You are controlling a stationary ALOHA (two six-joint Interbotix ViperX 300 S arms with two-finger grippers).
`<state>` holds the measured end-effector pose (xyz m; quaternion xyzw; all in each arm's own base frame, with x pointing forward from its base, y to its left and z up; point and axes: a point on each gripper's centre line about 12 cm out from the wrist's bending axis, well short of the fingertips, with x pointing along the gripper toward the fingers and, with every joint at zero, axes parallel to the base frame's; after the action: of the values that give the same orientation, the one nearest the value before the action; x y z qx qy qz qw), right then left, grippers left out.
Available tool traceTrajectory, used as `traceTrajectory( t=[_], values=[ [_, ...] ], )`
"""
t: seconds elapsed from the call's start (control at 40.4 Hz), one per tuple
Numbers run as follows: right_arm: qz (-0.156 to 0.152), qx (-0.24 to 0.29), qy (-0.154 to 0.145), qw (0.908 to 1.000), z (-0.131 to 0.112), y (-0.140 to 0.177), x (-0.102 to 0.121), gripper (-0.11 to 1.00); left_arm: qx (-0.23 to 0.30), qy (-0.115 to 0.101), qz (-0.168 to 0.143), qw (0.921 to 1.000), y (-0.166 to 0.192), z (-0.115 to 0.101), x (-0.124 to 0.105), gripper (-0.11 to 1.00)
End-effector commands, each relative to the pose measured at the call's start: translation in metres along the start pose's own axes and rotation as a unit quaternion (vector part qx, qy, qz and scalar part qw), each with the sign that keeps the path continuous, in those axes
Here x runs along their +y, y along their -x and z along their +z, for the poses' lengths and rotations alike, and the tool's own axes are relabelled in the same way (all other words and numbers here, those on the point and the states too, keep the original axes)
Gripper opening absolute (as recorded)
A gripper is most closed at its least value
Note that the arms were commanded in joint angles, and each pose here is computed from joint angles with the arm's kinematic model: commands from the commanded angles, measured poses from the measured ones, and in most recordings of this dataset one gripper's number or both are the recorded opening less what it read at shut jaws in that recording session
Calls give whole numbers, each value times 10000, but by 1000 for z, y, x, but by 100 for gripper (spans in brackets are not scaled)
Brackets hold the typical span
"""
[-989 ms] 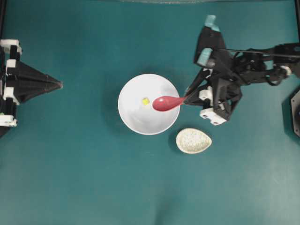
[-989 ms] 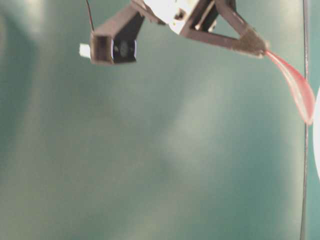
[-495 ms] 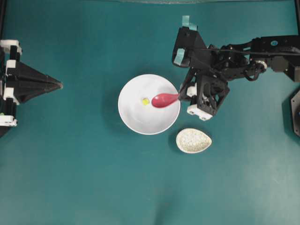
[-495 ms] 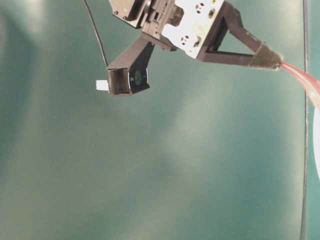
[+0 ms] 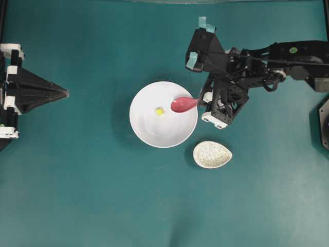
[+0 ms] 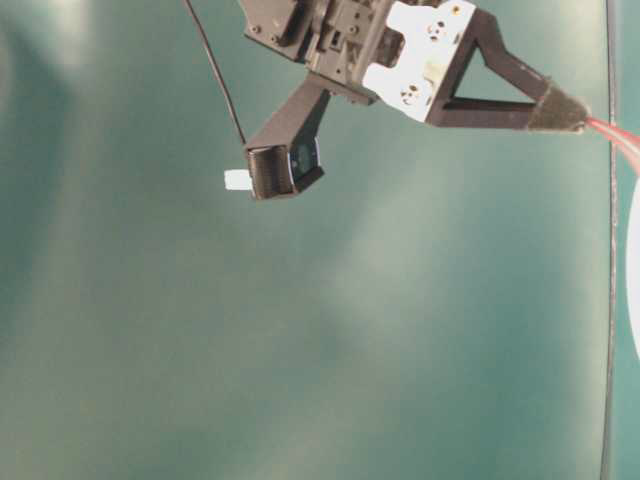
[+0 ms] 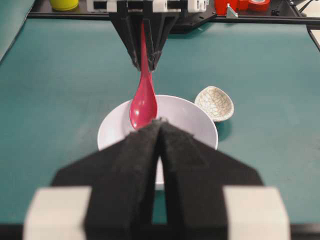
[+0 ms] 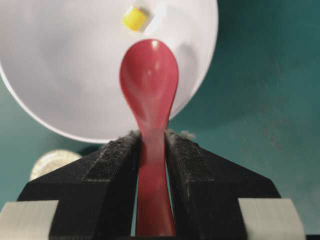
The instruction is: Scoop the yellow hexagonal prism block from the bowl with a spoon using the right arm.
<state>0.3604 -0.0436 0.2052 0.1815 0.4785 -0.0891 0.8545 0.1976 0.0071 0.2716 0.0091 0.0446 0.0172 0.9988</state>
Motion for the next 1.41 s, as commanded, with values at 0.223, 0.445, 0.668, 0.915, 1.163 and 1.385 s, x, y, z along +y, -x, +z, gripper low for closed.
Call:
traceTrajectory(
  t=[0.223, 0.445, 0.668, 0.915, 1.163, 1.385],
  values=[
    [46, -47, 92, 9999, 7, -9, 9, 23, -138, -30, 16, 9999, -1, 9, 1, -1],
    [59, -69, 121, 9999, 7, -24, 12, 23, -138, -30, 16, 9999, -1, 9, 1, -1],
    [66, -127, 137, 9998, 11, -34, 14, 23, -145, -30, 16, 9999, -1, 10, 1, -1],
    [76, -174, 185, 9996, 15, -49, 18, 23, -145, -22, 17, 9999, -1, 10, 1, -1],
    [114, -407, 193, 9989, 24, -57, 20, 23, -145, -30, 16, 9999, -1, 10, 1, -1],
    [168, -753, 205, 9968, 33, -56, 23, 23, -145, -22, 17, 9999, -1, 10, 1, -1]
  ],
)
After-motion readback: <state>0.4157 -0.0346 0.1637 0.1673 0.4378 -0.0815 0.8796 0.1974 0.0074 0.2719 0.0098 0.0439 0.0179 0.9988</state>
